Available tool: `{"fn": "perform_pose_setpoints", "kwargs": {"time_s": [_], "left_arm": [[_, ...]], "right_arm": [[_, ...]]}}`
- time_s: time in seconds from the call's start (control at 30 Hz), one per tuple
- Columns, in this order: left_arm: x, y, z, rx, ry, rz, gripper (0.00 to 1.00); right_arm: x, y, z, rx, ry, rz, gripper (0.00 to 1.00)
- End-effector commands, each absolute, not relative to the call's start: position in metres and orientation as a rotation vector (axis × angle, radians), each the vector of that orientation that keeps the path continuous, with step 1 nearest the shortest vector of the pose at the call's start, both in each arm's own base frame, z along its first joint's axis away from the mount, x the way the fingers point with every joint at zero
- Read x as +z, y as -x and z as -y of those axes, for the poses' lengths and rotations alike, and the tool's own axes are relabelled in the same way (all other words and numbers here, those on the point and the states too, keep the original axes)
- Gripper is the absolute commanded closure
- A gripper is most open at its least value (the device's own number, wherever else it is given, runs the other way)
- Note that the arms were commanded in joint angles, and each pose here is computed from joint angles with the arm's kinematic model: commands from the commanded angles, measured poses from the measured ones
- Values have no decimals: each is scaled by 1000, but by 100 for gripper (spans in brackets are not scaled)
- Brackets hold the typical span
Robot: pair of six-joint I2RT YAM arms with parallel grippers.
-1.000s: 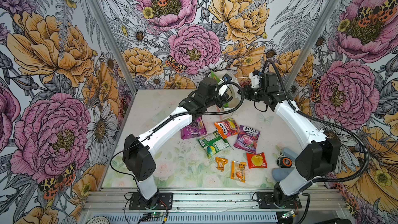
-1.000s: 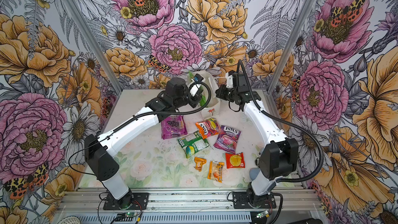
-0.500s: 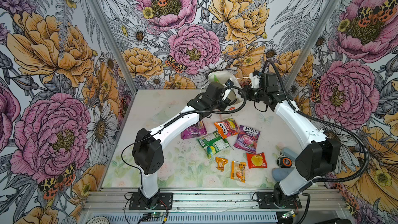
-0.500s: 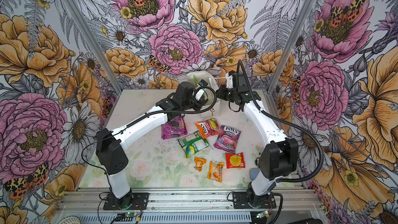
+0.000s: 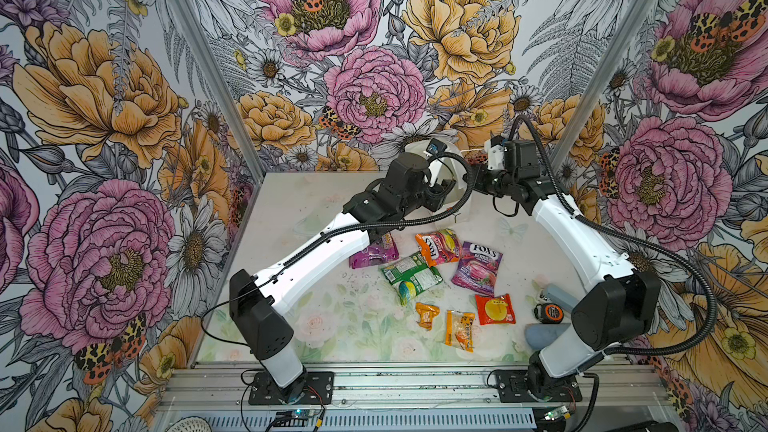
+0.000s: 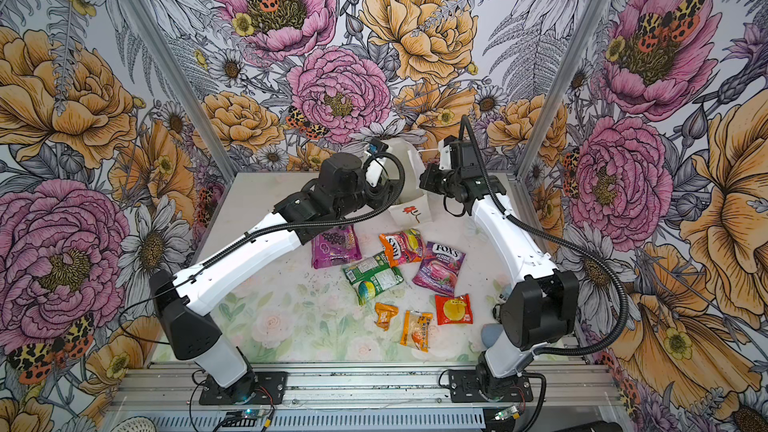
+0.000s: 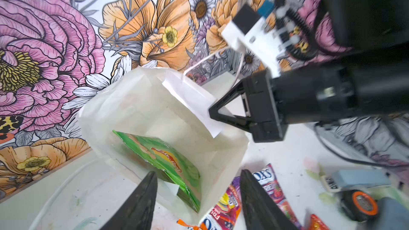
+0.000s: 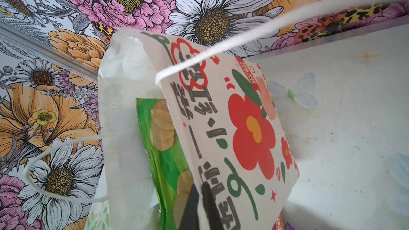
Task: Place the snacks into the paper bag
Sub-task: 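Lower the chips bag into the paper bag's opening with the left gripper, then release the chips bag and move the left gripper down onto the purple candy bag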
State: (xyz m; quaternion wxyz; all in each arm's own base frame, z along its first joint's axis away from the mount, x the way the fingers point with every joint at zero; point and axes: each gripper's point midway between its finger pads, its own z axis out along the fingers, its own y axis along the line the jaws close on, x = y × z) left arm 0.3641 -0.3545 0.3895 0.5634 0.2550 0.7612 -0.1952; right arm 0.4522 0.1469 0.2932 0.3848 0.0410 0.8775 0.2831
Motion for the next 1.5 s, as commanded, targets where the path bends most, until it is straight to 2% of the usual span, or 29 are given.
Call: {"fn": "perform_pose_setpoints", "kwargs": {"time_s": [0.0, 0.1, 0.27, 0.4, 0.5, 0.83, 1.07, 1.17, 1.27, 1.47], "left_arm": [[409, -354, 329, -521, -458, -1788, 33], [418, -346, 304, -581, -343, -1792, 24], [402, -351, 232, -670, -47, -1862, 23], [338, -373, 157, -472, 189, -2066, 21], [296, -377, 137, -406, 240, -2204, 19], [198, -388, 182, -235, 153, -2522, 17], [155, -395, 224, -52, -2, -2634, 17], [140, -395, 238, 3, -69, -2667, 22], [122, -394, 247, 67, -134, -2720, 26], [97, -400, 260, 142, -184, -2761, 26]], "right_arm": [[323, -444, -138, 693, -78, -2157, 100], [323, -444, -137, 689, -68, -2155, 100], [319, -444, -121, 638, -84, -2156, 100], [314, -445, -103, 613, -122, -2157, 100], [314, -446, -97, 606, -130, -2155, 100], [310, -444, -100, 636, -122, -2165, 100], [310, -444, -99, 632, -122, -2166, 100], [309, -444, -99, 634, -122, -2166, 100], [308, -444, -100, 640, -122, -2168, 100], [308, -444, -101, 647, -119, -2168, 100]]}}
